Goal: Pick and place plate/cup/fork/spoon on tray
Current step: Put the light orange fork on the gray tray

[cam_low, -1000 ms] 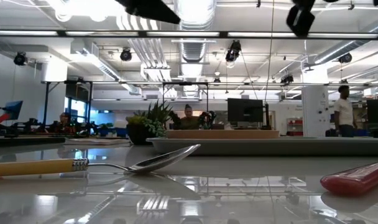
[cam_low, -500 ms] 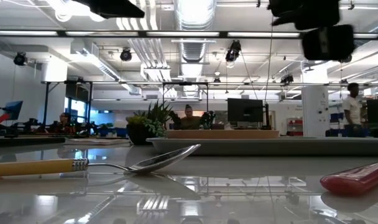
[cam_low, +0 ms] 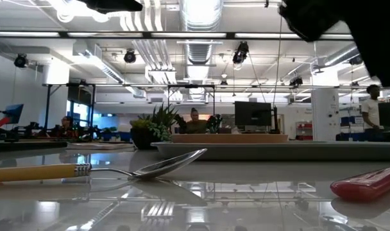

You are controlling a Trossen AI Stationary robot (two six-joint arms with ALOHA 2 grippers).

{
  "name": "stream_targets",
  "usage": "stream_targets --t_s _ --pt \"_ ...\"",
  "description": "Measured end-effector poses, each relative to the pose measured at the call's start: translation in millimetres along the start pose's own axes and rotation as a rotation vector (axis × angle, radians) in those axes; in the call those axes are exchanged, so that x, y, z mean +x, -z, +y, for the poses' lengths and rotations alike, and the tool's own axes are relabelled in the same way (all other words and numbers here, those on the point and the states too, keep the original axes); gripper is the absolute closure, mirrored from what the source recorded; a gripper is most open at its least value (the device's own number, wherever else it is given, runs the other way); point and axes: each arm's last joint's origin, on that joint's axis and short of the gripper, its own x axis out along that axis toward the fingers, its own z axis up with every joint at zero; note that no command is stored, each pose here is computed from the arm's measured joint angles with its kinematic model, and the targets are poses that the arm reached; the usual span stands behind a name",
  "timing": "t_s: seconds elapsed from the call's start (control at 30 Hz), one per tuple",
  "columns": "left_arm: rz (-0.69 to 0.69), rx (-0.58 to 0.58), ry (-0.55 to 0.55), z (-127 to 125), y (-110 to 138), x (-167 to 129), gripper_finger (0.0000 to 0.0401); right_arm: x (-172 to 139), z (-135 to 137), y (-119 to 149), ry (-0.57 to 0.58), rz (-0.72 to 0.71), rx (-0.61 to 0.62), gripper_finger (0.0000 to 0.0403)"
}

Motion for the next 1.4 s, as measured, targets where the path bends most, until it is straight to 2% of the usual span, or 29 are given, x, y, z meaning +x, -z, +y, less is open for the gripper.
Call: stream_targets --t_s 0.17,0.4,0.5,0.6,0.73,0.83,1.03,1.13,1.4 --pt "-0.044 0.07 -0.017 1.1 -4.5 0.9 0.0401 11.2 21.0 -9.3 0.002 -0.037 0.009 0.0348" --pt "-0.05 0.164 -0.023 1.4 -5.1 0.9 0.0401 28.2 25.0 -9.7 0.037 -0.011 0.147 0.039" --pt "-0.04 0.175 -0.031 1.6 -4.4 0.7 0.0401 28.6 25.1 -0.9 0.025 -0.071 0.208 0.0391" --pt "0.007 0.187 -0.096 3.3 -1.9 0.3 0.0401 30.4 24.2 15.8 0.019 -0.09 0.264 0.0374" --pt "0.053 0.183 -0.199 7.1 0.1 -2.1 0.0401 33.6 15.5 27.9 0.075 -0.114 0.319 0.0322" --pt "0.067 0.187 -0.198 7.6 2.3 -4.5 0.0401 36.6 6.9 27.5 0.126 -0.159 0.375 0.0273" --pt "0.065 0.172 -0.199 9.3 2.9 -8.2 0.0401 39.4 3.8 24.9 0.109 -0.239 0.428 0.0199" --pt "0.065 0.161 -0.199 9.5 3.2 -8.8 0.0401 42.0 0.4 23.7 0.128 -0.246 0.437 0.0188" --pt "0.069 0.159 -0.197 9.3 3.7 -8.8 0.0401 53.1 -14.6 23.3 0.187 -0.261 0.474 0.0196"
